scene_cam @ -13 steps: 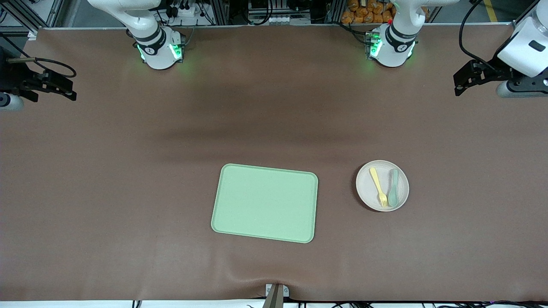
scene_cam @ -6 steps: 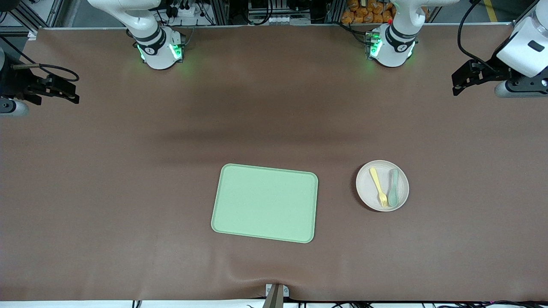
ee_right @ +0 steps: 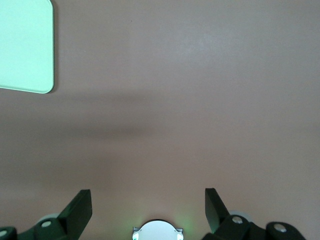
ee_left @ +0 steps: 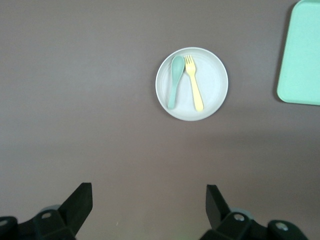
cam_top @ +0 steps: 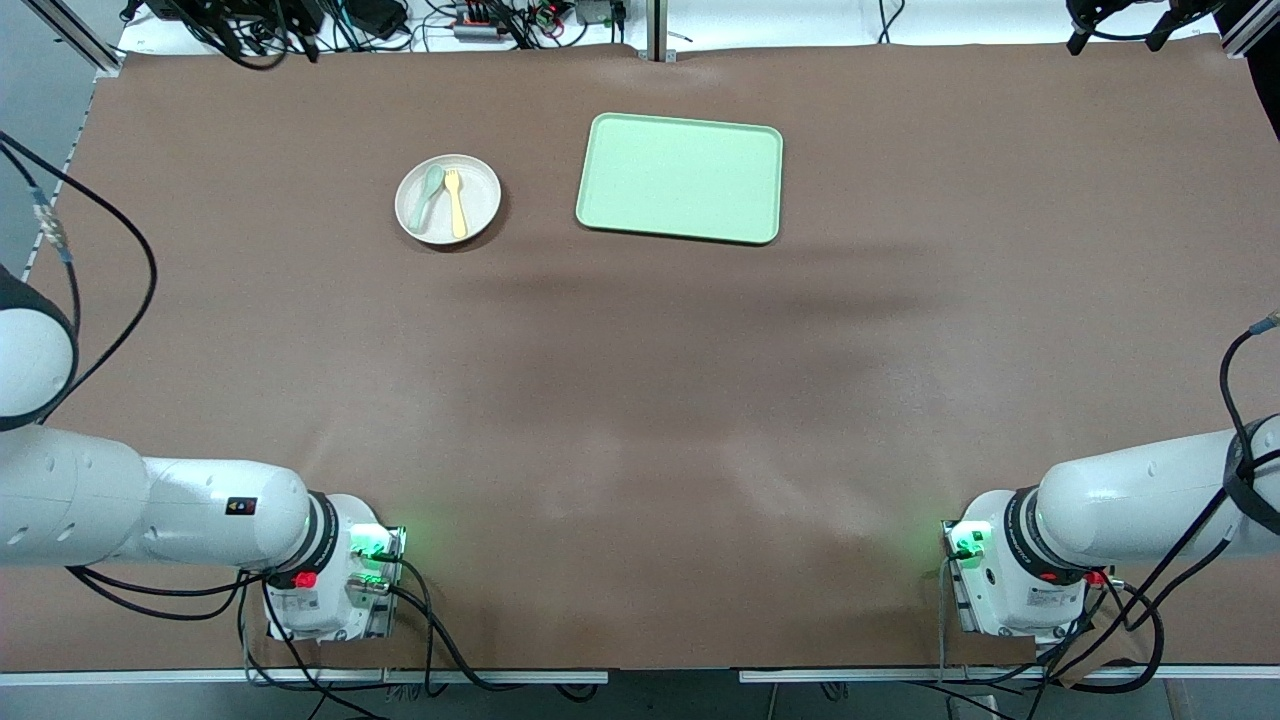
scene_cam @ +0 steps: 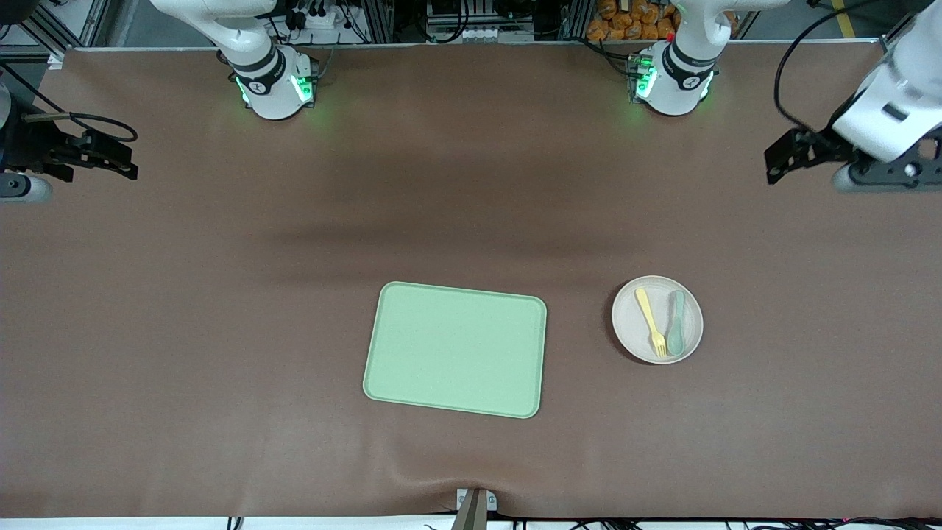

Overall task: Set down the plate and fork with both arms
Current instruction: 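Lower the left gripper and grasp the white plate rim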

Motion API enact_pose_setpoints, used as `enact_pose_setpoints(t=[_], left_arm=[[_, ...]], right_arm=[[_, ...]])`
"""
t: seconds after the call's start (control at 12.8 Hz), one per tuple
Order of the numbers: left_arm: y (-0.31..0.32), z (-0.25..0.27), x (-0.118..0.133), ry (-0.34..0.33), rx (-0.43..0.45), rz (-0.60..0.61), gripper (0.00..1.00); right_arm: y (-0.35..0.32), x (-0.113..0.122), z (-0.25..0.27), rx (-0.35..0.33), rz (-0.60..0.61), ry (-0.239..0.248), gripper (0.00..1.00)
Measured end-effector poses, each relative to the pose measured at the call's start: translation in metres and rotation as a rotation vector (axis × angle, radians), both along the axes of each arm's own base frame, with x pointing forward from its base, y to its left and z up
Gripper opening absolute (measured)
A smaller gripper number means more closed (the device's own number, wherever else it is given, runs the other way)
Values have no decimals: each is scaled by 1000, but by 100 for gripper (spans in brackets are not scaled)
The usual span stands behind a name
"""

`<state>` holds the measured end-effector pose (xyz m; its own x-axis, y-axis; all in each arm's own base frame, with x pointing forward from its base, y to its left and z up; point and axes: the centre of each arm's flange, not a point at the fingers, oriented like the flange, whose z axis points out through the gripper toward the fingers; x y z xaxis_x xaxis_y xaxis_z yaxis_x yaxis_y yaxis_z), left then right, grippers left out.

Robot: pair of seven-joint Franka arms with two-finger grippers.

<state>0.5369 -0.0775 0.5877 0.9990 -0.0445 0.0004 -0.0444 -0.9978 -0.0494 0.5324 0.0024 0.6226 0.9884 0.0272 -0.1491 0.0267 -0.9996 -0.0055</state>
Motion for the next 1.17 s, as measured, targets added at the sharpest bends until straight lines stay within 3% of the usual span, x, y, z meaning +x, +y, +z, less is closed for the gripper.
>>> enact_pose_setpoints(t=[0.62, 1.17], left_arm=[[22, -199, 80, 70, -29, 43, 100], [58, -331, 105, 93, -57, 104, 100]], right_arm=[[0, 6, -12, 2, 0, 24, 100], [1, 8, -16, 3, 1, 30, 100]])
